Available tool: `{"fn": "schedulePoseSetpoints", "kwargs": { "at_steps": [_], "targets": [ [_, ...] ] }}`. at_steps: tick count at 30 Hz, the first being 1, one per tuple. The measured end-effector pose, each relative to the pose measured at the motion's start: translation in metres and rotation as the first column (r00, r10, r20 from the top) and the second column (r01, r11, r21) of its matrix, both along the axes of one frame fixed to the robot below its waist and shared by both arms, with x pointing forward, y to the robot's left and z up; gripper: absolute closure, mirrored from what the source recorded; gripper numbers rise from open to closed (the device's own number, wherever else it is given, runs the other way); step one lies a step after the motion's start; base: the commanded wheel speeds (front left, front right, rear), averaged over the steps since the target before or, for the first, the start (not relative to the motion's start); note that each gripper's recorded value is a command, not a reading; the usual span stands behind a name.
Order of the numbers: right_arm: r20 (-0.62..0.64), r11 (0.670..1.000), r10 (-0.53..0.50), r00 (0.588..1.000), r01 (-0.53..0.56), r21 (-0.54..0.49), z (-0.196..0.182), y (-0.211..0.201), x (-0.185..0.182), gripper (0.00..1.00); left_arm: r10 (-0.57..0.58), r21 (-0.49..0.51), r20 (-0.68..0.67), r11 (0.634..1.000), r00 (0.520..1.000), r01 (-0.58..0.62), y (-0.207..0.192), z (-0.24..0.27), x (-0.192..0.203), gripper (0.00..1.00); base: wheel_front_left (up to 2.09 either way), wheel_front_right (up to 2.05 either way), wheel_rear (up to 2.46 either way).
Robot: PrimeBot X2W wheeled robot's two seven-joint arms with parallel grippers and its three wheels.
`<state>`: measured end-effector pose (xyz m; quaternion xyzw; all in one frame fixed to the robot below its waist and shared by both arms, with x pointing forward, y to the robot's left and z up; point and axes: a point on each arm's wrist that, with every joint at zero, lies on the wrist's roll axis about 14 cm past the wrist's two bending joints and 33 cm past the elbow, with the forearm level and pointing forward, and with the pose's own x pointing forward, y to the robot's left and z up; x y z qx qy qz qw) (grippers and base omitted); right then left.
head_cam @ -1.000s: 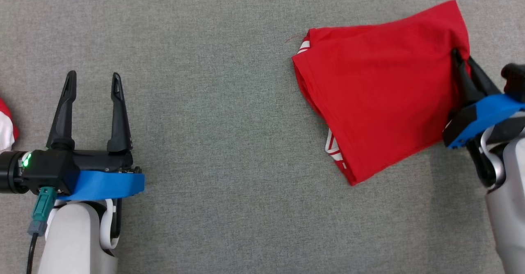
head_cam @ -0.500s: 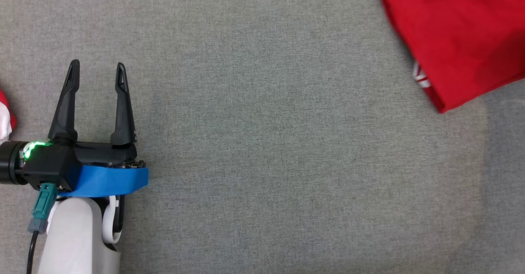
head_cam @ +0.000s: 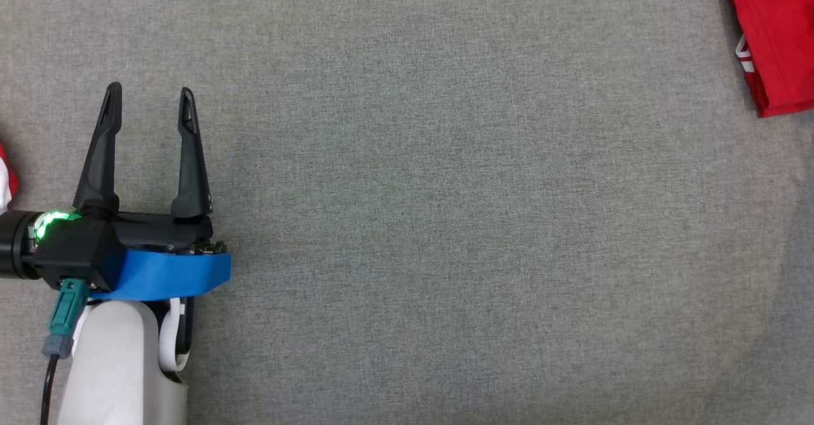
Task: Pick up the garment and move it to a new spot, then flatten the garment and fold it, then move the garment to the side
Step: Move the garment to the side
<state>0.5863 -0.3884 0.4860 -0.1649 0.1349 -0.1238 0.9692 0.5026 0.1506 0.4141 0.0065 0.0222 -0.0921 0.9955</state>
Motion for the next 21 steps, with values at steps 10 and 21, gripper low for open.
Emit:
{"fn": "schedulePoseSetpoints", "kwargs": {
  "at_steps": [10, 21],
  "targets": [
    [0.033, 1.000, 0.013, 0.999, -0.013, -0.024, 0.011, 0.007, 0.003, 0.00, 0.005, -0.006, 0.009, 1.000, 1.000, -0.005, 0.001, 0.007, -0.001, 0.00, 0.00, 0.00, 0.00],
    [0.222, 0.984, 0.179, 0.959, -0.180, -0.016, 0.062, 0.072, -0.002, 0.00, 0.057, -0.010, 0.067, 0.998, 0.996, -0.057, 0.015, 0.046, -0.024, 0.00, 0.00, 0.00, 0.00]
  ]
}}
